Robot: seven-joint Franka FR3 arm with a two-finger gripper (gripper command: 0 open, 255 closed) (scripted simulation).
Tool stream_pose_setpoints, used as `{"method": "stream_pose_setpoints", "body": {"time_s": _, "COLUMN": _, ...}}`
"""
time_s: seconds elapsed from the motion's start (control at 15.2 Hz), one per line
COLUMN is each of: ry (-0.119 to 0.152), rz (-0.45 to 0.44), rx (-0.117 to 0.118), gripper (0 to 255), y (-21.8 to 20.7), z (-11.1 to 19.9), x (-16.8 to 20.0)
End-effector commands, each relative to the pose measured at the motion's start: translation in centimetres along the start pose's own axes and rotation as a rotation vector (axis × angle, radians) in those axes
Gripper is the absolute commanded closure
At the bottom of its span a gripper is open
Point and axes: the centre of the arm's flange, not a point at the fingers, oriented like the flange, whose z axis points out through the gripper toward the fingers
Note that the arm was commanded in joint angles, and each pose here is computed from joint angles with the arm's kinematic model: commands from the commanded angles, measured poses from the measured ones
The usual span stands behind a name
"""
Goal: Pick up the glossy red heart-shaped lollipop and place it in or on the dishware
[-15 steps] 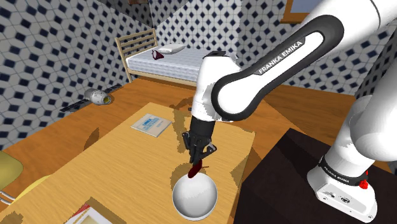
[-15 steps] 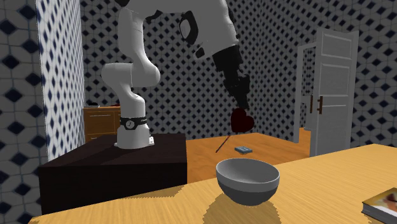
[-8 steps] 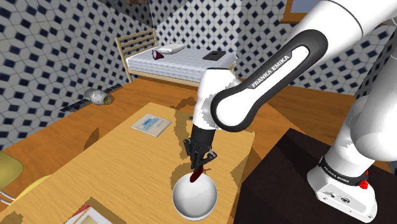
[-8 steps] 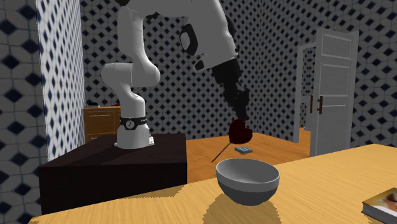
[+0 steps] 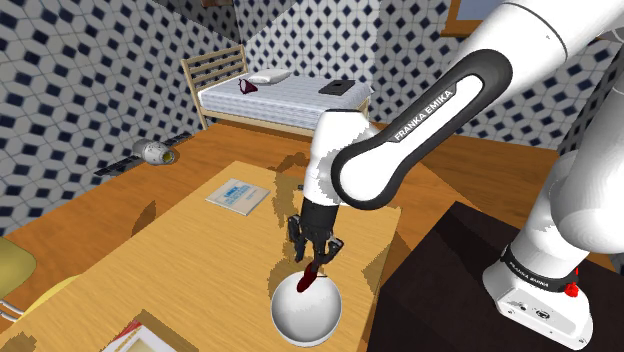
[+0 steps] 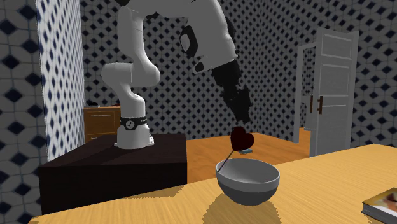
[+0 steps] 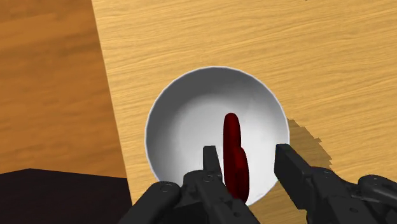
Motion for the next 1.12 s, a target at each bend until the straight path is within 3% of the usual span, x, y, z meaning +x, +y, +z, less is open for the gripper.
{"method": "stream_pose_setpoints", "body": {"time_s": 0.0, "ry": 0.000, "rz": 0.000, "rx": 0.000, "gripper": 0, "y": 0.0, "z": 0.0, "x": 0.0}}
{"method": "stream_pose_setpoints", "body": {"time_s": 0.26, "ry": 0.000, "rz": 0.000, "rx": 0.000, "gripper": 0, "y": 0.0, "z": 0.0, "x": 0.0}}
{"method": "stream_pose_setpoints", "body": {"time_s": 0.53, "ry": 0.000, "rz": 0.000, "rx": 0.000, "gripper": 0, "y": 0.0, "z": -5.0, "x": 0.0}}
{"method": "stream_pose_setpoints", "body": {"time_s": 1.06, "ry": 0.000, "rz": 0.000, "rx": 0.000, "gripper": 0, "y": 0.0, "z": -5.0, "x": 0.0}}
